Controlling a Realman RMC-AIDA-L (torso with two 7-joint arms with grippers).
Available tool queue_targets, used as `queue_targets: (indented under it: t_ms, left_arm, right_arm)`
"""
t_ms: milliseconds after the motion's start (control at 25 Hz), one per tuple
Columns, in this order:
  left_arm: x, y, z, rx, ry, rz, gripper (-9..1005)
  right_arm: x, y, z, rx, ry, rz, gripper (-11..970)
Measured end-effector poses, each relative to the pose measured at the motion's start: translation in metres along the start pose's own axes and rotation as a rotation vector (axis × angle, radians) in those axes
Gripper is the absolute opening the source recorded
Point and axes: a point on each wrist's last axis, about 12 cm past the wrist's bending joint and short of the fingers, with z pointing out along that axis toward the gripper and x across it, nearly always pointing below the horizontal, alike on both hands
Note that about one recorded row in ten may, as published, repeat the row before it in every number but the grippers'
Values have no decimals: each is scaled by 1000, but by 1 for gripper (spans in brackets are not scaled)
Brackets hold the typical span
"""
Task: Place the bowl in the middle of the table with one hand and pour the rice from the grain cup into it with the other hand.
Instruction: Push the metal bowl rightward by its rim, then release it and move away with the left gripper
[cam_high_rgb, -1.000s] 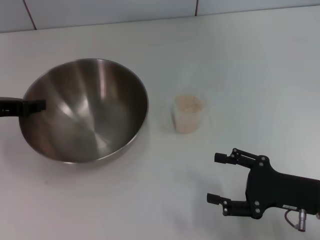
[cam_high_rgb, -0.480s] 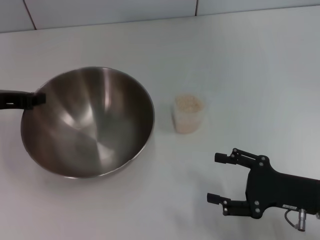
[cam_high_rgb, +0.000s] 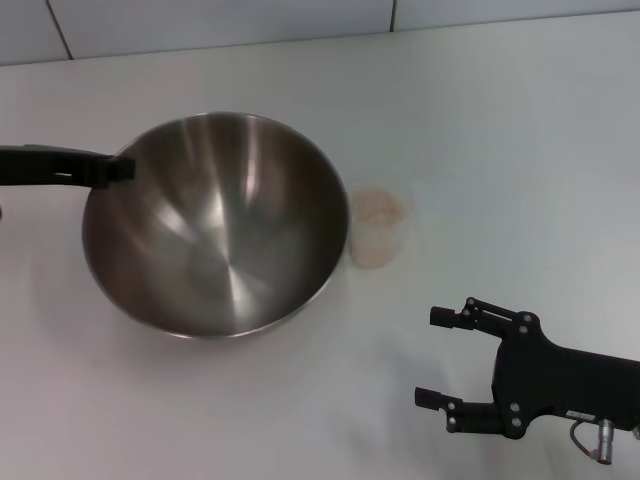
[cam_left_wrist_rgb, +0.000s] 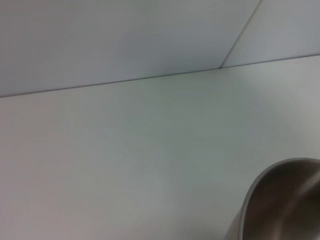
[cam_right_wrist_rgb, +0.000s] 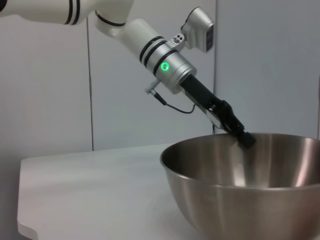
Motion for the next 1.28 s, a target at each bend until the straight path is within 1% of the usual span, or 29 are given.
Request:
queue_targets:
  t_ms: [40,320,600,840,1040,1120,1240,1280]
  left_arm:
    - [-3,-3,8,17,10,7,41]
    - [-6,-8,24,42,32,18,41]
    - [-13,-18,34,58,35,47,40]
    - [-14,-20,42,71,40,70,40]
    - [-14,-25,43,117,42,91,40]
    - [-14,-25,43,117,42,91,40]
    - [-17,-22,33,105,2,113,63]
    - [-17,-22,33,105,2,113,75]
  right_arm:
    - [0,0,0,0,0,0,779]
    - [0,0,-1,2,3,0,775]
    - [1,0,0,3,4,1,771]
    - [1,0,0,3,4,1,767]
    - [1,1,0,3,4,2,765]
    - [1,1,0,3,4,2,763]
    - [1,1,0,4,4,3,762]
    - [1,1,0,4,4,3,761]
